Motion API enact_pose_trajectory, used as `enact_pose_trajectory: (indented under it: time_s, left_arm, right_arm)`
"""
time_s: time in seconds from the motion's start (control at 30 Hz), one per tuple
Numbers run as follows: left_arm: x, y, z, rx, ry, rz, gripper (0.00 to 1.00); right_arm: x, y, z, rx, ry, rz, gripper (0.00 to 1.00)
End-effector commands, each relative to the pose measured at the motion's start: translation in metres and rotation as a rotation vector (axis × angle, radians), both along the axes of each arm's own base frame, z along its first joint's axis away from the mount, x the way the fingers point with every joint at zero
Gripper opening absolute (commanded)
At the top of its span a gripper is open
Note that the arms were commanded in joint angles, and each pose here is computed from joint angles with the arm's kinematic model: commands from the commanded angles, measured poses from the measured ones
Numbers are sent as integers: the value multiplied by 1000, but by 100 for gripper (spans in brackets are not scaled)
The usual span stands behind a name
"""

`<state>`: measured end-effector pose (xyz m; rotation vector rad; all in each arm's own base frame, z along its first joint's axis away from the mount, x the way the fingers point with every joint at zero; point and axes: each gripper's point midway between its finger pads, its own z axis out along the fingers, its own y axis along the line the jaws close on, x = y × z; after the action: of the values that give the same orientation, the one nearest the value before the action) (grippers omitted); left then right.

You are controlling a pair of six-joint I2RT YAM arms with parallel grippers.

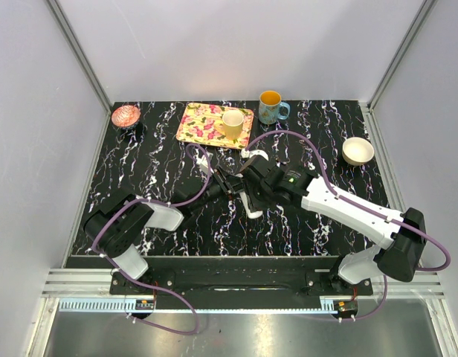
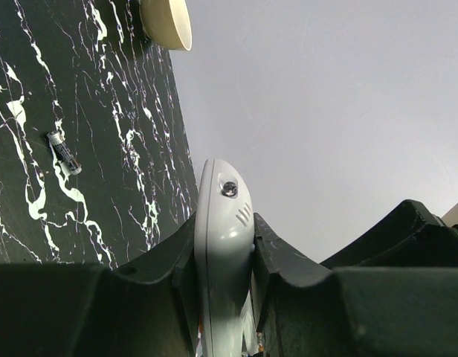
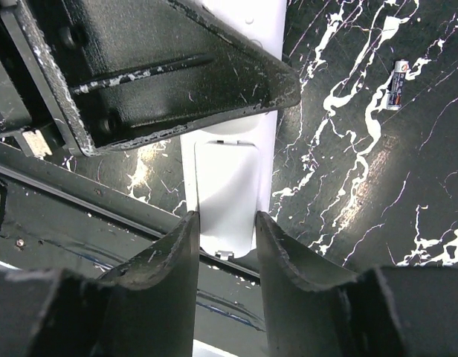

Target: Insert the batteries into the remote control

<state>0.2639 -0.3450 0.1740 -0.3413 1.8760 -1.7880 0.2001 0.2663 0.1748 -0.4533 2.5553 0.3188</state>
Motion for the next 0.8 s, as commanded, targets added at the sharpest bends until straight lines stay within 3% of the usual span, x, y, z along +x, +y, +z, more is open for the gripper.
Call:
enact_pose_trajectory:
  time_s: [0.0,0.5,0.77]
  left_arm:
    - [-1,-7,42,-109,-91,-18,0]
    - [-1,-8,38,-116,-80,-21,0]
    - [0,-9,32,-106,-65,-19,0]
  right_arm:
    - [6,12,7,37,-33,5,44]
    - [11,11,19,50,-63,-17,57]
    - [16,19,67,169,-125,-40,68]
